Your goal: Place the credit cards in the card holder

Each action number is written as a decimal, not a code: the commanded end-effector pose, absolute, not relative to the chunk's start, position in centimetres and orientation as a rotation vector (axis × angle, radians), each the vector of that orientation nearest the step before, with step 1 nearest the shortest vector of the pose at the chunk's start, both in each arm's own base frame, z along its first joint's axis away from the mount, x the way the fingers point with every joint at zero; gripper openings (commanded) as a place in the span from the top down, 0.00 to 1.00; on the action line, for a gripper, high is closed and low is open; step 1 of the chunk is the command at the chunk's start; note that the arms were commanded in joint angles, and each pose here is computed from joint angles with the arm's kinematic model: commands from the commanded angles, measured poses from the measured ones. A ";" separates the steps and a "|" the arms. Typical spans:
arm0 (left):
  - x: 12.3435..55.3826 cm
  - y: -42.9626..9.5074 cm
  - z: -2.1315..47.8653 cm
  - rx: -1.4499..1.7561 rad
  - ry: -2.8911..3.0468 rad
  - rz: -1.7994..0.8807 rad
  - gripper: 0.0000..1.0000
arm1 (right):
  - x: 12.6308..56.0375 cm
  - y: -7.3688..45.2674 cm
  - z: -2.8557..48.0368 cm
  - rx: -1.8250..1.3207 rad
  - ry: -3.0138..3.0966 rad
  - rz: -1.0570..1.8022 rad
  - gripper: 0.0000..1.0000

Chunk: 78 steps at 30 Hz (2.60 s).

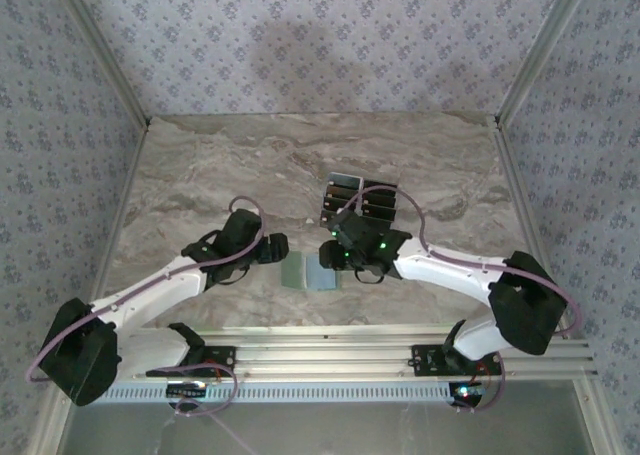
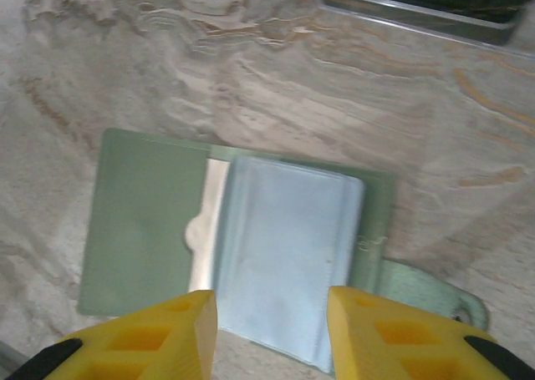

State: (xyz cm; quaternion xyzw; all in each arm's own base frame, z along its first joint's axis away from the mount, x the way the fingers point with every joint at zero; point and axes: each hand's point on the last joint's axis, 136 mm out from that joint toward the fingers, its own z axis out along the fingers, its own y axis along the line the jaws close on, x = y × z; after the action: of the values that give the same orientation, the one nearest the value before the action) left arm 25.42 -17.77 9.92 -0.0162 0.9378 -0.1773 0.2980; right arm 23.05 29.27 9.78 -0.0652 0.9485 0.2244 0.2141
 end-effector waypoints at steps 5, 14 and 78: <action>24.7 -17.7 8.5 0.021 2.563 -0.389 0.18 | 22.6 30.5 7.0 -0.256 2.719 0.558 0.58; 24.0 -17.6 5.4 0.079 2.637 -0.277 0.33 | 22.7 29.7 4.0 -0.237 2.767 0.516 0.57; 21.6 -14.3 1.2 -0.044 2.622 -0.239 0.58 | 23.3 37.1 8.4 -0.351 2.744 0.846 0.54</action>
State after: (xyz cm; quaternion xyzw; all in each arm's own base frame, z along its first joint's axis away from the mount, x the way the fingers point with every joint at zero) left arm 22.62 -16.12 2.22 -0.0086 0.9559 -0.1203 0.2676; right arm 22.85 39.40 7.39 -0.1172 0.9312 0.3306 0.0989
